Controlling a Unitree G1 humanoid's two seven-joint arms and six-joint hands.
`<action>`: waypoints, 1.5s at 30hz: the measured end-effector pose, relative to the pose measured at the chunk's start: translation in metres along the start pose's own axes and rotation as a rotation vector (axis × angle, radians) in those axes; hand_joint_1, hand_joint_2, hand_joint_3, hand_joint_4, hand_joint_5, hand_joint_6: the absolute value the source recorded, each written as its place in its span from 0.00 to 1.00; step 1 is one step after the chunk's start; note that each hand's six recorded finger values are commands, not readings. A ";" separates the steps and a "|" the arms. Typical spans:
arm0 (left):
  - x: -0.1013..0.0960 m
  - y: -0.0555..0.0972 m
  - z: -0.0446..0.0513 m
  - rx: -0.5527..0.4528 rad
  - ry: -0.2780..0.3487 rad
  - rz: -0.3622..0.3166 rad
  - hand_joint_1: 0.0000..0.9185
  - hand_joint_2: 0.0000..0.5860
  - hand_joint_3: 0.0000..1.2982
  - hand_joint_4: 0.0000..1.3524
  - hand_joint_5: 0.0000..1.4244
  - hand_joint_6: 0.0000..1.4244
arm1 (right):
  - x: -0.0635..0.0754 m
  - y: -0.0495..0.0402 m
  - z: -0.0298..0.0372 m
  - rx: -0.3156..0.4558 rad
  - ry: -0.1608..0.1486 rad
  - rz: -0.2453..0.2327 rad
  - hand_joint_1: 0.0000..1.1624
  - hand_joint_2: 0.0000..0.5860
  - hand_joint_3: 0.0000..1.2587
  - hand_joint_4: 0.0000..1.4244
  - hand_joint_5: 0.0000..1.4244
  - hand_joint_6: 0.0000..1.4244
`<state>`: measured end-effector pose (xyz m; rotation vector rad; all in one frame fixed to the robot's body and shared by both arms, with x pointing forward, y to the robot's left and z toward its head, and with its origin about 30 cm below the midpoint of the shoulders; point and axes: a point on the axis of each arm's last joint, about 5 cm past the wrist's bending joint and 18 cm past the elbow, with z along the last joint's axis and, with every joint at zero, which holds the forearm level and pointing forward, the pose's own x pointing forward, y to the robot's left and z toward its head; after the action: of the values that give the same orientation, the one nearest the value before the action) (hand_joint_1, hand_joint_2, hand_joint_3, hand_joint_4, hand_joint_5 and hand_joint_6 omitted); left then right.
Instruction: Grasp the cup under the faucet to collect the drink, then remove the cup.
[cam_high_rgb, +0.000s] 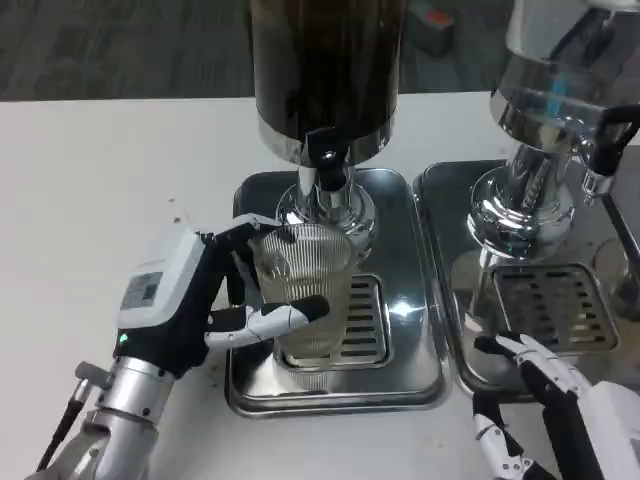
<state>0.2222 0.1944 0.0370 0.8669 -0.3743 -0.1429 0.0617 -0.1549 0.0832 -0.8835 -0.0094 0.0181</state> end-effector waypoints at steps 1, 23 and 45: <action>0.001 0.000 0.0003 0.000 0.000 -0.001 0.33 0.16 0.47 0.62 0.73 1.00 | 0.000 0.0002 0.0001 -0.002 -0.001 0.000 0.26 0.86 0.22 0.12 0.13 0.27; 0.005 -0.007 0.0055 -0.024 -0.017 -0.016 0.30 0.17 0.44 0.59 0.70 0.99 | -0.002 0.0011 0.0011 0.003 0.006 -0.003 0.25 0.85 0.23 0.12 0.13 0.27; 0.008 -0.006 0.0061 -0.025 -0.026 -0.041 0.16 0.11 0.30 0.47 0.60 0.91 | -0.001 0.0020 0.0023 0.011 0.007 -0.008 0.25 0.85 0.25 0.12 0.13 0.27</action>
<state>0.2275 0.1839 0.0380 0.8487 -0.3782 -0.1965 0.0608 -0.1518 0.0831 -0.8725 -0.0064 0.0080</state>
